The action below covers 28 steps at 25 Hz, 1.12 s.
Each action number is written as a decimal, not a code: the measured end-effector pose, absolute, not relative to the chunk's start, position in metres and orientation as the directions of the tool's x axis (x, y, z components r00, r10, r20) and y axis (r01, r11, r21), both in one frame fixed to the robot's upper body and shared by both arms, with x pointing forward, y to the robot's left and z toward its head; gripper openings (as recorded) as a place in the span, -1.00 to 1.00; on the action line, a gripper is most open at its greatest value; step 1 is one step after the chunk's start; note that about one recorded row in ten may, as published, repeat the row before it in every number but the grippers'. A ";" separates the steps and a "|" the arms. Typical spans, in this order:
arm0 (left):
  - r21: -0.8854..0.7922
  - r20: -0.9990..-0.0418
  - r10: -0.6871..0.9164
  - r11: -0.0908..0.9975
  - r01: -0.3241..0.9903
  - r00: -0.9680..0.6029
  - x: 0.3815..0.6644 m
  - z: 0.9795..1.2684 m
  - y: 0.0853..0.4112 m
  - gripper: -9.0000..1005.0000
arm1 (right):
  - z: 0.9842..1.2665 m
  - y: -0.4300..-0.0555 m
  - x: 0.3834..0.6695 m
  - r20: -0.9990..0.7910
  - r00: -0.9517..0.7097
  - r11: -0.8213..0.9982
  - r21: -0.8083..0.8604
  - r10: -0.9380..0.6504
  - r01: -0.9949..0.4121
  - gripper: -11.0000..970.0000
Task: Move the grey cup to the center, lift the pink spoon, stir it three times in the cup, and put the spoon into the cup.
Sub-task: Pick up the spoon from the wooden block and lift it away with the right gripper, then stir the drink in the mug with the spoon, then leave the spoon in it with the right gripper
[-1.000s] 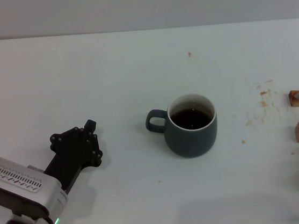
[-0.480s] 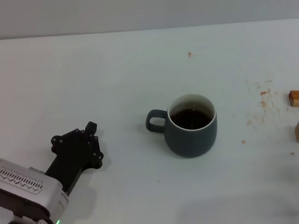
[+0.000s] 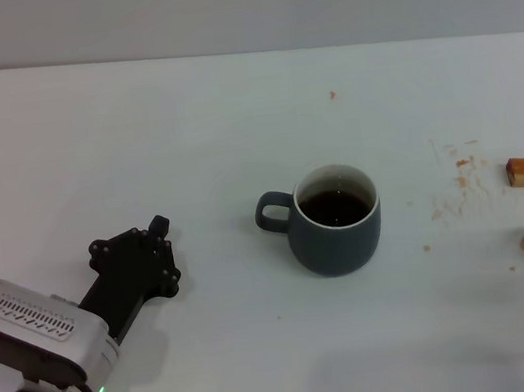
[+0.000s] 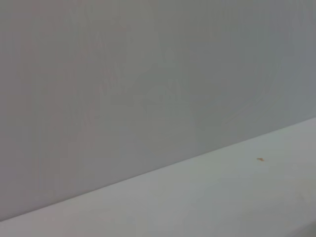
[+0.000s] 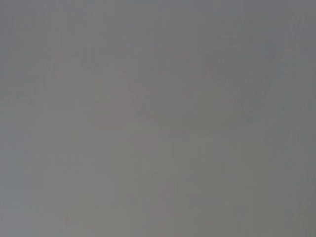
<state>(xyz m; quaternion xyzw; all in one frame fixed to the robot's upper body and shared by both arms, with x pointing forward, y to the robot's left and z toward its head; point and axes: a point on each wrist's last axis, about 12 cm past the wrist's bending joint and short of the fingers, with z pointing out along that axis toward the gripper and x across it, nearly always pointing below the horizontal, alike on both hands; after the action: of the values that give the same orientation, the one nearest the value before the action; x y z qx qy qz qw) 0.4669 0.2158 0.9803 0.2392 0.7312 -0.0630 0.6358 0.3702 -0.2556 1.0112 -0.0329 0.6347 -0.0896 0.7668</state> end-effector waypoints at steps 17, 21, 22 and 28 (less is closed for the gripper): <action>0.211 -0.956 0.277 0.876 0.434 -0.095 0.469 0.979 0.215 -0.99 | 1.041 -0.243 0.396 -0.908 0.388 0.987 -0.154 -0.158 0.041 -0.87; 0.212 -0.954 0.281 0.874 0.437 -0.100 0.471 0.978 0.215 -0.99 | 1.048 -0.234 0.406 -0.897 0.439 0.996 -0.078 -0.052 -0.043 -0.87; 0.213 -0.954 0.283 0.874 0.437 -0.100 0.471 0.978 0.215 -0.99 | 1.049 -0.233 0.409 -0.895 0.446 0.996 -0.048 -0.010 -0.075 -0.87; 0.214 -0.953 0.284 0.875 0.435 -0.102 0.472 0.978 0.216 -0.99 | 1.055 -0.219 0.425 -0.880 0.458 0.972 0.019 0.128 -0.234 -0.87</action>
<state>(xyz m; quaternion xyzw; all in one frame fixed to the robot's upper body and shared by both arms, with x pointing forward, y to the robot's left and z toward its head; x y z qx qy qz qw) 0.4719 0.2155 0.9785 0.2428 0.7398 -0.0603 0.6246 0.4246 -0.2187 1.0546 -0.0520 0.5096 0.1061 0.8523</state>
